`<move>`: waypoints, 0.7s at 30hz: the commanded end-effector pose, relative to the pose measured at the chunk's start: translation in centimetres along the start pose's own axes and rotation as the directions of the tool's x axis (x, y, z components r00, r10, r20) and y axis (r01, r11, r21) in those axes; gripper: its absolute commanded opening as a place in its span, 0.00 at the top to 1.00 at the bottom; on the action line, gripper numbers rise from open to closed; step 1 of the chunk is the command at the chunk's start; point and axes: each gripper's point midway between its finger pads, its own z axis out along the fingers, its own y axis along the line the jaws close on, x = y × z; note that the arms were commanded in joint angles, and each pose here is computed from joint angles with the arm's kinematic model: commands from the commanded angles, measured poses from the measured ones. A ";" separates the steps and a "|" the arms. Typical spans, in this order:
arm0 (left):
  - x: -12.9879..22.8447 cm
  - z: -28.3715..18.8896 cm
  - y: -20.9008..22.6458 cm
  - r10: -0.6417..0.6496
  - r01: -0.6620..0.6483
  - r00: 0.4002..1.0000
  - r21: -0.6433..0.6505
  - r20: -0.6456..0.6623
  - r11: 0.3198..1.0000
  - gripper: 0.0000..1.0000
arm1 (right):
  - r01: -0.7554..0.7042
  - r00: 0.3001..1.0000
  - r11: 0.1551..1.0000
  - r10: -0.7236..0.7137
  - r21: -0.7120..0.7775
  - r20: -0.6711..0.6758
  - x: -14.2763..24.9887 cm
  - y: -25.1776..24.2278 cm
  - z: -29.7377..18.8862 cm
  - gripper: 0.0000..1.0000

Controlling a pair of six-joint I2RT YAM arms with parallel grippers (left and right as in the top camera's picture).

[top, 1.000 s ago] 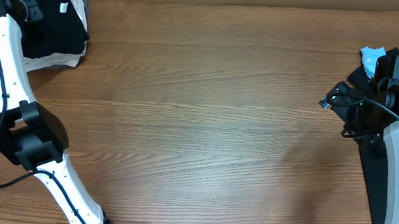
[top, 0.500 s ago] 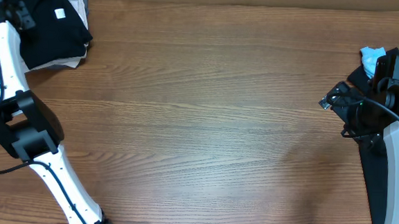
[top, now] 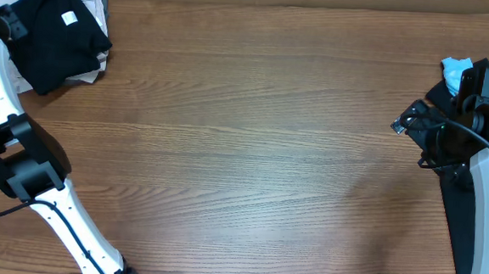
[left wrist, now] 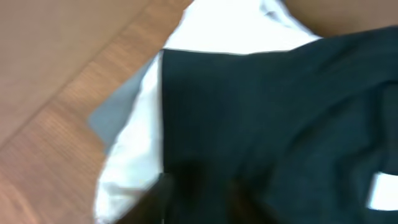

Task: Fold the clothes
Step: 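Carry the shirt to the top-left beige stack and place it on top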

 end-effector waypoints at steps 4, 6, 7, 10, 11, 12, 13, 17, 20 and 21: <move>-0.9 0.6 -1.8 -0.047 0.044 0.998 0.071 0.042 0.997 0.93 | 0.007 1.000 1.000 -0.006 -0.020 0.026 -0.5 0.4 -0.8 0.00; -0.6 1.5 -1.8 -0.046 0.043 0.998 0.071 0.041 0.997 0.95 | 0.007 1.000 1.000 -0.006 -0.020 0.026 -0.5 0.4 -0.8 0.00; -0.4 1.9 -1.8 -0.046 0.043 0.998 0.071 0.039 0.997 0.95 | 0.007 1.000 1.000 -0.006 -0.021 0.026 -0.5 0.4 -0.8 0.00; 1.1 3.9 -1.8 -0.044 0.043 0.999 0.065 0.013 0.997 0.92 | 0.007 1.000 1.000 -0.006 -0.020 0.026 -0.5 0.4 -0.8 0.00; 1.6 4.7 -1.7 -0.040 0.039 0.999 0.061 0.004 0.997 0.90 | 0.007 1.000 1.000 -0.006 -0.021 0.026 -0.5 0.4 -0.8 0.00; 2.2 5.5 -1.7 -0.030 0.030 1.000 0.057 -0.004 0.998 0.88 | 0.007 1.000 1.000 -0.006 -0.021 0.026 -0.5 0.4 -0.8 0.00; 2.9 6.3 -1.5 -0.015 0.016 1.000 0.051 -0.017 0.999 0.85 | 0.007 1.000 1.000 -0.006 -0.020 0.026 -0.5 0.4 -0.8 0.00; 4.9 8.2 0.3 -0.034 0.033 0.998 -0.030 -0.061 0.999 0.81 | 0.007 1.000 1.000 -0.006 -0.020 0.026 -0.5 0.4 -0.8 0.00; 3.9 7.5 0.4 -0.048 0.047 0.998 -0.030 -0.037 0.998 0.79 | 0.007 1.000 1.000 -0.006 -0.020 0.026 -0.5 0.4 -0.8 0.00; 3.2 7.0 0.4 -0.049 0.048 0.999 -0.027 -0.021 0.998 0.78 | 0.007 1.000 1.000 -0.006 -0.020 0.026 -0.5 0.4 -0.8 0.00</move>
